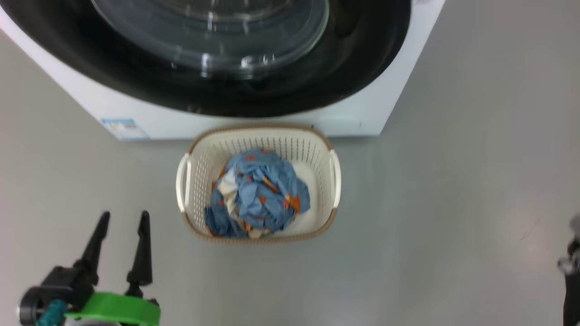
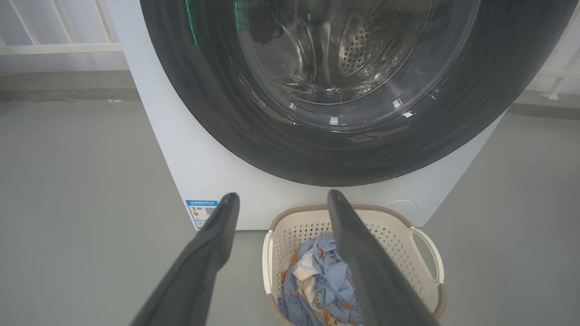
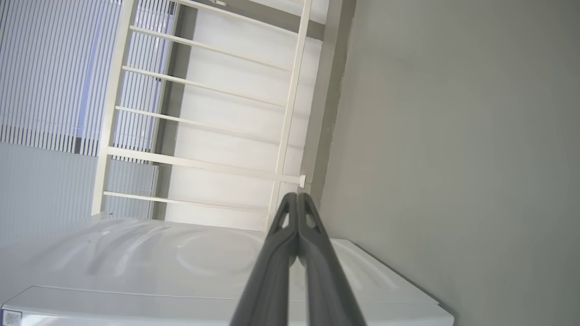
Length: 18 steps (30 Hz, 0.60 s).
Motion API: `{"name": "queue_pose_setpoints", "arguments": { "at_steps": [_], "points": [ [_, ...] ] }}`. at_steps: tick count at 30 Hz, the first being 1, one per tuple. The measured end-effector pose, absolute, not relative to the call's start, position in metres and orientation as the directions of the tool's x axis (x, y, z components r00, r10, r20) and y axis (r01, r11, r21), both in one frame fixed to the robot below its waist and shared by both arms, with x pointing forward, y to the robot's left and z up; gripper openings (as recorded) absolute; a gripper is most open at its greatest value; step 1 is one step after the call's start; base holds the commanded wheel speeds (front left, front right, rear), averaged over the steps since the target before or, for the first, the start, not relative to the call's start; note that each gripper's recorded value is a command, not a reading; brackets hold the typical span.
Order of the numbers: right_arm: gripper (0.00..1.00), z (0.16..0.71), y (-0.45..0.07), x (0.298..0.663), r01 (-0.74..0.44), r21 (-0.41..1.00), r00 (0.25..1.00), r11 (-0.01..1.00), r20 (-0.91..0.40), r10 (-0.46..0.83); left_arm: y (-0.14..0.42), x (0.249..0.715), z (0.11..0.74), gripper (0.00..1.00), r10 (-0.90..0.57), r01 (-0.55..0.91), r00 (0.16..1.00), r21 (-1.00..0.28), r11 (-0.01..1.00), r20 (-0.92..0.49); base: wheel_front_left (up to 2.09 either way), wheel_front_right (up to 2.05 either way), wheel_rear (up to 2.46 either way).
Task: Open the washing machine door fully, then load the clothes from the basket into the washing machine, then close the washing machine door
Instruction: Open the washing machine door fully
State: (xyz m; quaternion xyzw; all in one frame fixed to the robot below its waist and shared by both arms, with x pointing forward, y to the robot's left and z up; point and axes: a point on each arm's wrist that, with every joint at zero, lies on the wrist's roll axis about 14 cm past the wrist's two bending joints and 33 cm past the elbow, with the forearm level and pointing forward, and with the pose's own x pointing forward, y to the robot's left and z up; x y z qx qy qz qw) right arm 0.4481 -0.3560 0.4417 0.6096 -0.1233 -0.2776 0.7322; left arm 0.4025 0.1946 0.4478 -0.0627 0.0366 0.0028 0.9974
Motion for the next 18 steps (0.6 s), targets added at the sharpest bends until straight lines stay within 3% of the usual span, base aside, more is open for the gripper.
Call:
{"name": "queue_pose_setpoints", "arguments": {
  "at_steps": [11,18],
  "points": [
    [0.0,0.452,-0.316,0.546,0.142,0.972,0.919,0.188,-0.059,-0.39,0.209,0.431,0.412,1.0,0.037,-0.052,0.989,-0.106,0.993,-0.141,0.0,0.0,0.0],
    [0.0,0.485,-0.281,0.586,-0.012,0.979,0.969,0.202,0.061,-0.238,0.216,0.436,0.396,1.0,0.048,-0.065,0.983,-0.089,0.994,-0.175,0.0,0.0,0.0]
  ]
}}
